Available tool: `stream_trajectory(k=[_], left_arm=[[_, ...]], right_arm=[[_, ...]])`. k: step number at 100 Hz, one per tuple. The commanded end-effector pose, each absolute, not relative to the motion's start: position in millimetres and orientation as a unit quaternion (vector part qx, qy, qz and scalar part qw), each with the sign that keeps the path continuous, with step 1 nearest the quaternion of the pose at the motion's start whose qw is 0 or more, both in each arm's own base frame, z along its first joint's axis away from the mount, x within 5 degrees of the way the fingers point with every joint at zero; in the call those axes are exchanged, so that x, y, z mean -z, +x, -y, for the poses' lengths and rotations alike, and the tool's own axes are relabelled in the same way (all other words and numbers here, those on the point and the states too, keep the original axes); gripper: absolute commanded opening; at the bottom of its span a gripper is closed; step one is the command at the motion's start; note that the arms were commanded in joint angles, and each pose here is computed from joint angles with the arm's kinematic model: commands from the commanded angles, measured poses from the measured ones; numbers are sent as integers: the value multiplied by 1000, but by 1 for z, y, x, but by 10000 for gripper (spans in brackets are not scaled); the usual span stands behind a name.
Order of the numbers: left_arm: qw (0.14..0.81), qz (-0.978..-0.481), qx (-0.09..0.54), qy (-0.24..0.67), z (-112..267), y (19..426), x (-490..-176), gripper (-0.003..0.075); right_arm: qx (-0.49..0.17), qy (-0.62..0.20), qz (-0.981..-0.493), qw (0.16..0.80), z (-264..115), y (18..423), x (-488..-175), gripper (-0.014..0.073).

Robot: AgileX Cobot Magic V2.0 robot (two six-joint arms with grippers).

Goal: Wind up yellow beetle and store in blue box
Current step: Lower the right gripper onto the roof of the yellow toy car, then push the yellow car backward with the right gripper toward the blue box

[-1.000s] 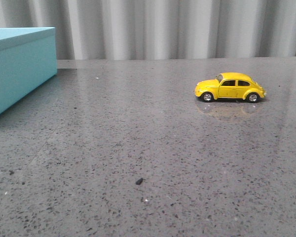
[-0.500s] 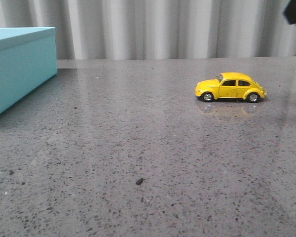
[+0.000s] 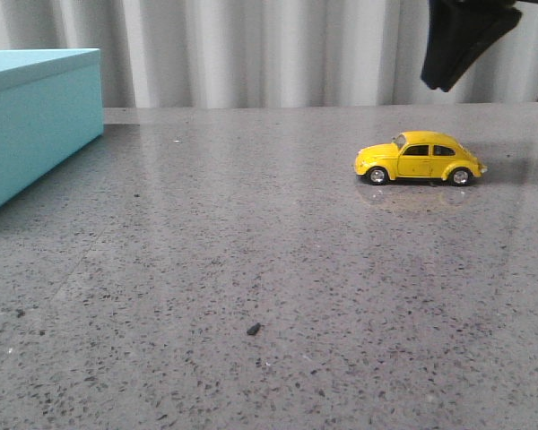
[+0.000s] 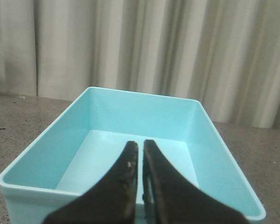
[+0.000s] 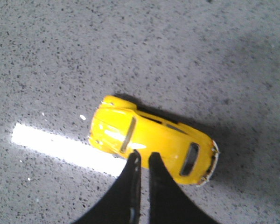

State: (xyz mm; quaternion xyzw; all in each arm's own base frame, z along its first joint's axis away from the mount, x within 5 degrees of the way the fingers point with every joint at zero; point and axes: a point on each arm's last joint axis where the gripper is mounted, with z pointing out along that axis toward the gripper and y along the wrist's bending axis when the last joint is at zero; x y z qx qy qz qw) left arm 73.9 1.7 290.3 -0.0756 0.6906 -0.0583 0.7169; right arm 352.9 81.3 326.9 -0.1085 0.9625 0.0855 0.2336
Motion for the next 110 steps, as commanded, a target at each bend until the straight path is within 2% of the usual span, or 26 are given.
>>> stream_trajectory(k=[1, 62, 110], left_arm=[[746, -659, 59, -79, -3, 74, -307, -21], [746, -659, 59, -79, -3, 74, -307, -21], [748, -656, 59, -79, -3, 74, -308, -21]], right_arm=[[-96, -108, -954, 263, -85, 355, -350, -42], [-95, -103, -970, 200, -90, 373, -327, -41], [-81, -103, -975, 182, -89, 380, -312, -41]])
